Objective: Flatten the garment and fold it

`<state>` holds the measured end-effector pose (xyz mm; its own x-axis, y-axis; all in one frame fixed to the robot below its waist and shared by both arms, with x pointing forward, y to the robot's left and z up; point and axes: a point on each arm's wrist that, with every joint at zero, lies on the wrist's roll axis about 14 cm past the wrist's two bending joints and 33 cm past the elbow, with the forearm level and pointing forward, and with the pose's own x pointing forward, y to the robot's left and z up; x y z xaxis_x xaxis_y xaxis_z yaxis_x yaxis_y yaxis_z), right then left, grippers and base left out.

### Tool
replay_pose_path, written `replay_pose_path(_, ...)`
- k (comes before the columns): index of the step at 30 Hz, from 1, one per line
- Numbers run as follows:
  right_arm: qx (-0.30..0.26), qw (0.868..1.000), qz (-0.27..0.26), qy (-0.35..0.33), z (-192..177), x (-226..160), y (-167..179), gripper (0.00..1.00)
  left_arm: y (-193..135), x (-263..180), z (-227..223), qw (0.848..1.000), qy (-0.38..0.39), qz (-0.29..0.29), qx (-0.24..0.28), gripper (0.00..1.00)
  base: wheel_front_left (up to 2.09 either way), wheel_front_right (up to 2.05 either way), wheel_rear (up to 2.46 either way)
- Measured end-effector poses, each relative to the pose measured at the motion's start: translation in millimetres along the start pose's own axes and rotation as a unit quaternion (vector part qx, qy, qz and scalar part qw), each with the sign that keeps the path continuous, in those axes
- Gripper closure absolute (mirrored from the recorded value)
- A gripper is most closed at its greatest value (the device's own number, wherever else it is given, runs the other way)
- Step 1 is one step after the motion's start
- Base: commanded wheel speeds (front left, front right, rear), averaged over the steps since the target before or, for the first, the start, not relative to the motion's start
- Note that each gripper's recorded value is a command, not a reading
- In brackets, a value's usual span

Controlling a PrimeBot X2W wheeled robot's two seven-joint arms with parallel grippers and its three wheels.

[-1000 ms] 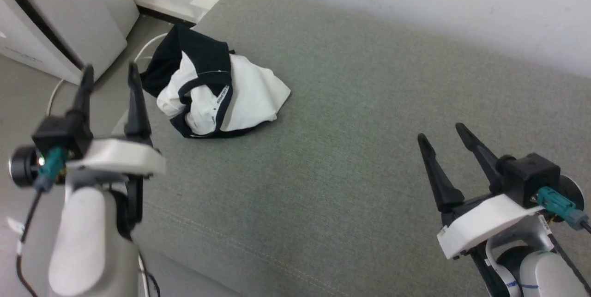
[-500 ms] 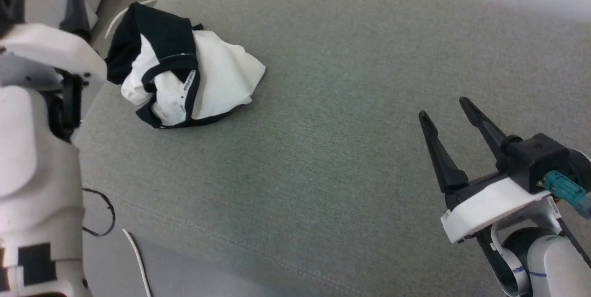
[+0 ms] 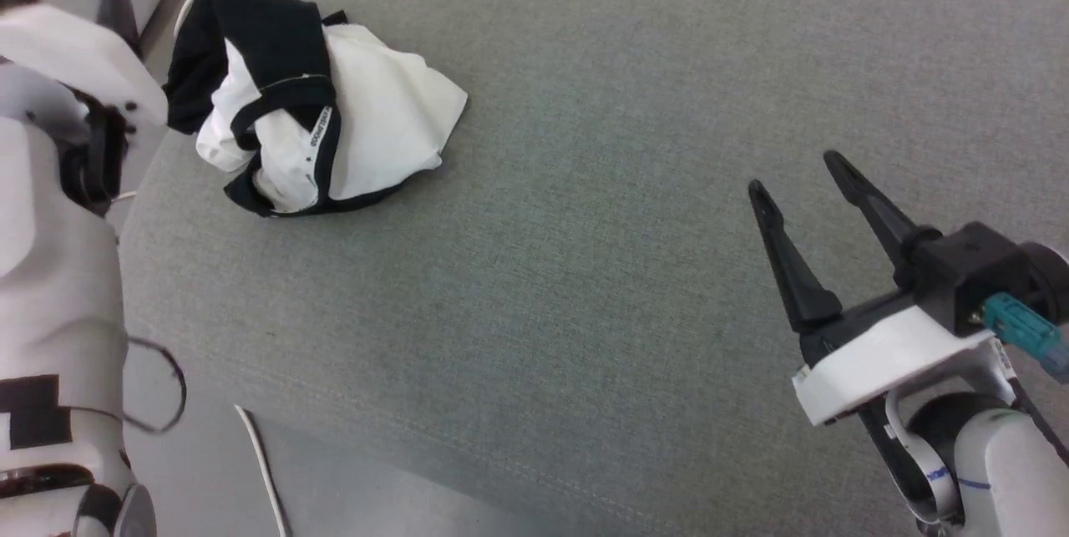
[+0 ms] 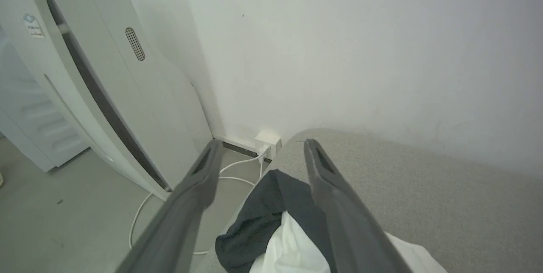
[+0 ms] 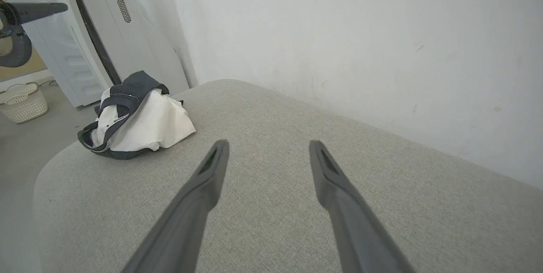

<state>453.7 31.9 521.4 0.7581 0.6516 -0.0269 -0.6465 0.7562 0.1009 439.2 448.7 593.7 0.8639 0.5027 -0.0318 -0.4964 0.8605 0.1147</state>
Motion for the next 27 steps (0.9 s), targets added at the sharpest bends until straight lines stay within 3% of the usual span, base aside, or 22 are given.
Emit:
replay_pose_path(10,-0.010,1.000,0.001,0.015,-13,7,-15,0.00,-27,7,-94,0.981,0.191,-0.017,-0.020,0.00,0.00,0.00,0.00)
replay_pose_path(27,-0.024,0.998,-0.034,0.041,-37,-5,-52,0.00,-63,-11,-208,0.910,0.413,-0.026,-0.041,0.00,0.00,0.00,0.00)
